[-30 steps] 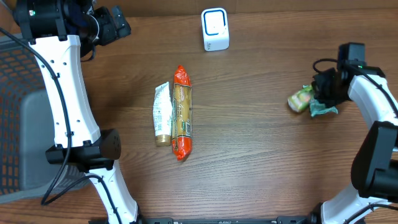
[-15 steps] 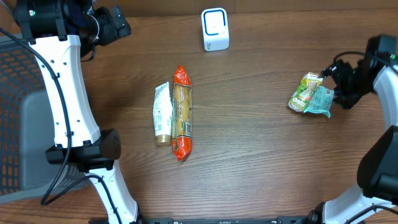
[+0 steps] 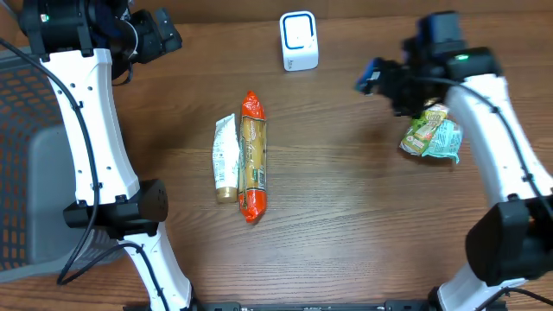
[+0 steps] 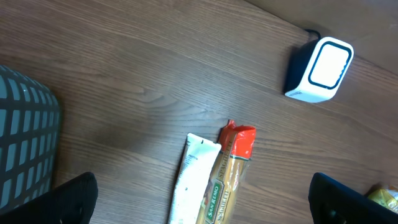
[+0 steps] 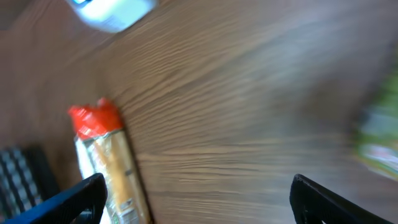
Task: Scan the item barcode
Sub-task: 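Reach the right gripper to the spaghetti pack and grasp it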
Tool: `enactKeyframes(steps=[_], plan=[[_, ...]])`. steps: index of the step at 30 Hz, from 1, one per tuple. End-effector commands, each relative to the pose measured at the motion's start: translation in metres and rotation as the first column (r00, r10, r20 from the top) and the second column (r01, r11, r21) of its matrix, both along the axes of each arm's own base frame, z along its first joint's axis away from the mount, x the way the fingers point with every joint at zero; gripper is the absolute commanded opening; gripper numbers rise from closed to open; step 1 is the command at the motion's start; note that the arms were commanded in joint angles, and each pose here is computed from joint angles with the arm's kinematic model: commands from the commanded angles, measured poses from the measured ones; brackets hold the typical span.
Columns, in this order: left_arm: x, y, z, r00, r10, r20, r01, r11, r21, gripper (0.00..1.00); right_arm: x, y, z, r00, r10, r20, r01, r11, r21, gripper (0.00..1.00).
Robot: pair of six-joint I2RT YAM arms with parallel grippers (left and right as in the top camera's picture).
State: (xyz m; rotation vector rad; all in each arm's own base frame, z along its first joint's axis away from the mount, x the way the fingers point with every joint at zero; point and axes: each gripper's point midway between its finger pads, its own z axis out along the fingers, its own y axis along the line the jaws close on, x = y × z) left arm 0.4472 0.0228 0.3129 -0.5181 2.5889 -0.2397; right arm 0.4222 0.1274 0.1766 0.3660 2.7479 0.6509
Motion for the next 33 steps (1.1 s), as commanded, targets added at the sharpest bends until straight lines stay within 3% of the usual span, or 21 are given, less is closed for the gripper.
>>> enactKeyframes(steps=[1,8,16,23,33], plan=[[-0.006,-0.002,0.011,0.999,-0.020,0.026,0.019,1.000,0.018,1.00,-0.013,0.047,-0.006,0.992,0.121,0.043,-0.119,0.992,-0.045,0.95],[-0.006,-0.002,0.011,0.999,-0.020,0.026,0.019,1.000,0.018,1.00,-0.038,0.136,-0.031,0.944,0.317,0.095,-0.314,0.948,-0.044,0.95],[-0.006,-0.002,0.011,0.999,-0.020,0.026,0.019,1.000,0.018,1.00,-0.065,0.202,-0.084,0.890,0.453,0.055,-0.448,0.890,-0.081,0.94],[-0.006,-0.002,0.011,0.999,-0.019,0.026,0.019,1.000,0.018,1.00,-0.085,0.226,-0.141,0.872,0.487,-0.045,-0.489,0.870,-0.070,0.91],[-0.006,-0.002,0.011,0.999,-0.020,0.026,0.019,1.000,0.018,1.00,-0.092,0.244,-0.150,0.852,0.523,-0.038,-0.524,0.851,-0.031,0.89]])
